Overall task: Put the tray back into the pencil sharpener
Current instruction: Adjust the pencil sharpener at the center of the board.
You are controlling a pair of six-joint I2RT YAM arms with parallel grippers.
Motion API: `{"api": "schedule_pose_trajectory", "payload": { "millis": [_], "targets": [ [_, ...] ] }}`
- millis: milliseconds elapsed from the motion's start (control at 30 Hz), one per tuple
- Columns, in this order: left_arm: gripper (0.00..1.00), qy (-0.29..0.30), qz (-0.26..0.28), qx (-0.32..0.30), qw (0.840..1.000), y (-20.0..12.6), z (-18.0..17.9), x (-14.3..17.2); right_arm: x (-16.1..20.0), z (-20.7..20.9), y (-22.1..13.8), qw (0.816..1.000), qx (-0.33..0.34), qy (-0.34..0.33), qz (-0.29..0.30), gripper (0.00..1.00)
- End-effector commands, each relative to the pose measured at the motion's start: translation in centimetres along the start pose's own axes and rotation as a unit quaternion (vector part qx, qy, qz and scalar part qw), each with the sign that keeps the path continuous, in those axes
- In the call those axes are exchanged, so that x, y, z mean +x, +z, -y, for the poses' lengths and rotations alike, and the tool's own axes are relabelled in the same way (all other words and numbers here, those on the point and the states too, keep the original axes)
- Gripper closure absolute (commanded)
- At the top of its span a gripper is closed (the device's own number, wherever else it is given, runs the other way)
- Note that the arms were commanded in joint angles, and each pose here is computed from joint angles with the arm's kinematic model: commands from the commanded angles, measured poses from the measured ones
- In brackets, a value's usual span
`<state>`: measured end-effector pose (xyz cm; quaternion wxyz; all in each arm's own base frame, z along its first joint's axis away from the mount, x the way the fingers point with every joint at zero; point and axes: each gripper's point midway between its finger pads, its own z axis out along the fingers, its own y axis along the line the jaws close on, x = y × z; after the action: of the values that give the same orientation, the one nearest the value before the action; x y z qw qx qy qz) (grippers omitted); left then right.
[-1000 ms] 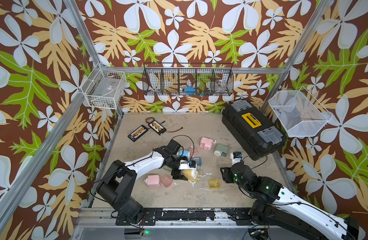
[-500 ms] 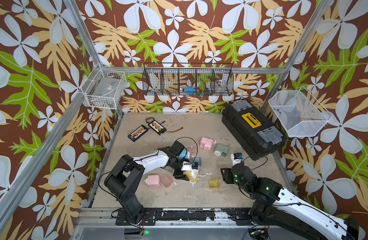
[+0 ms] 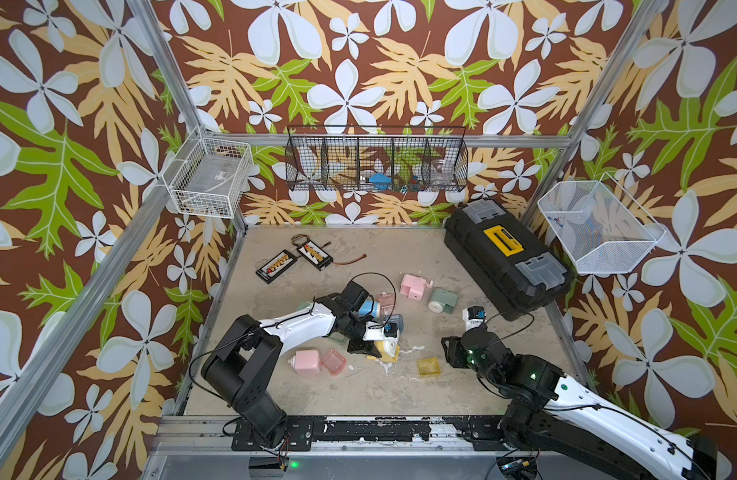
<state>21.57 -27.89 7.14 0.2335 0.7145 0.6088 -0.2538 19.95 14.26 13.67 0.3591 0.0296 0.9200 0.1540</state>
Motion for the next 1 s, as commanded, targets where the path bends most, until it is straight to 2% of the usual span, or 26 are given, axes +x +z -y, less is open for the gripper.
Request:
{"api": "schedule_pose_trajectory", "payload": {
  "millis": [0, 167, 367, 533, 667, 967],
  "targets": [
    [0.71, -0.023, 0.005, -0.023, 0.999, -1.0, -0.4, -0.7, 0.9, 0.2, 0.3, 0.999, 0.01, 0.014, -0.029, 0.45],
    [0.9, -0.089, -0.002, -0.056, 0.994, -2.9, -0.4, -1.5, 2.8, 1.1, 1.5, 0.994, 0.038, 0.004, -0.106, 0.42],
    [1.0, -0.164, -0.073, -0.064, 0.982, -3.1, 2.0, -0.4, 4.8, 1.2, 3.3, 0.983, 0.032, -0.033, -0.177, 0.41],
    [1.0, -0.21, -0.136, -0.099, 0.963, -3.0, 2.9, 0.6, 6.1, 0.5, 4.4, 0.976, 0.018, -0.053, -0.212, 0.41],
    [1.0, -0.236, -0.174, -0.125, 0.948, -2.5, 2.8, 1.5, 6.3, 0.5, 5.3, 0.974, 0.024, -0.06, -0.217, 0.43],
    [0.88, -0.22, -0.254, -0.136, 0.932, 0.0, 2.9, 2.8, 6.7, 0.9, 6.1, 0.973, 0.036, -0.057, -0.219, 0.48]
  ]
}}
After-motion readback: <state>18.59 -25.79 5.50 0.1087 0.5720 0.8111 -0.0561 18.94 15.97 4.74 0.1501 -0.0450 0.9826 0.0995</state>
